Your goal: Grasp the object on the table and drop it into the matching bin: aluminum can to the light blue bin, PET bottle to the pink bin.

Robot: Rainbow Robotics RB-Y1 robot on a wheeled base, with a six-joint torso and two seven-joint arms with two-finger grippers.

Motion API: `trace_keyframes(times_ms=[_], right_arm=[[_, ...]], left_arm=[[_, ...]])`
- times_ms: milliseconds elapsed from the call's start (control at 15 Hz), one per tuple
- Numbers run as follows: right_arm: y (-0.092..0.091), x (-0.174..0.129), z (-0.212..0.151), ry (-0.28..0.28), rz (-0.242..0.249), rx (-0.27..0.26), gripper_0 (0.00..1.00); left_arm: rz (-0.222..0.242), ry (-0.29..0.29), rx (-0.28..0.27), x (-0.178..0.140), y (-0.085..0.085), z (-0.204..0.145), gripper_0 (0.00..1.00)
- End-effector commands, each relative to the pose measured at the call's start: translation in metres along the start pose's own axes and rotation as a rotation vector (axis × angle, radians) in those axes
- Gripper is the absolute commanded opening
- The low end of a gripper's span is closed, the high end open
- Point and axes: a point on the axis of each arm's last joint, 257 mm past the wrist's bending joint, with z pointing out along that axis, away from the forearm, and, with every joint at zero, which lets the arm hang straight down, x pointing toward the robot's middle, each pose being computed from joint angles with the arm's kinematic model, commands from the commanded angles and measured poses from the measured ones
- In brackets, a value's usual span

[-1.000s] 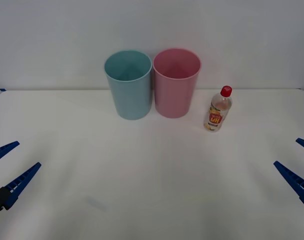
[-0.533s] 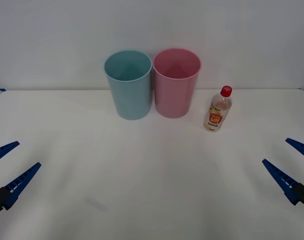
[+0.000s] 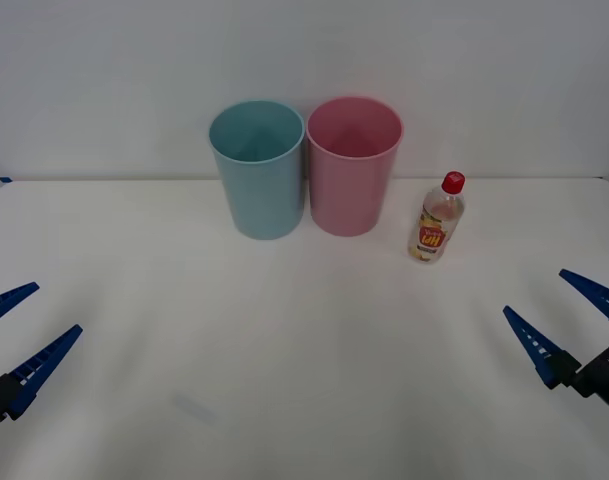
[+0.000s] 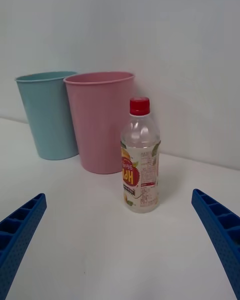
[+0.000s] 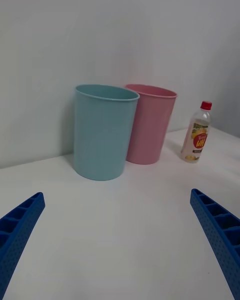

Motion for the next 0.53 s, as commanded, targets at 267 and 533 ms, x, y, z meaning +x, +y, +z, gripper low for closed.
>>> trace_keyframes(times_ms=[267,533], right_arm=[[-0.008,0.023,0.031,0.013,0.028,0.028,1.0],[-0.018,0.034,0.059,0.017,0.036,0.045,1.0]], left_arm=[[0.0,0.0,0.0,0.0,0.0,0.0,1.0],[0.0,0.0,0.0,0.0,0.0,0.0,1.0]])
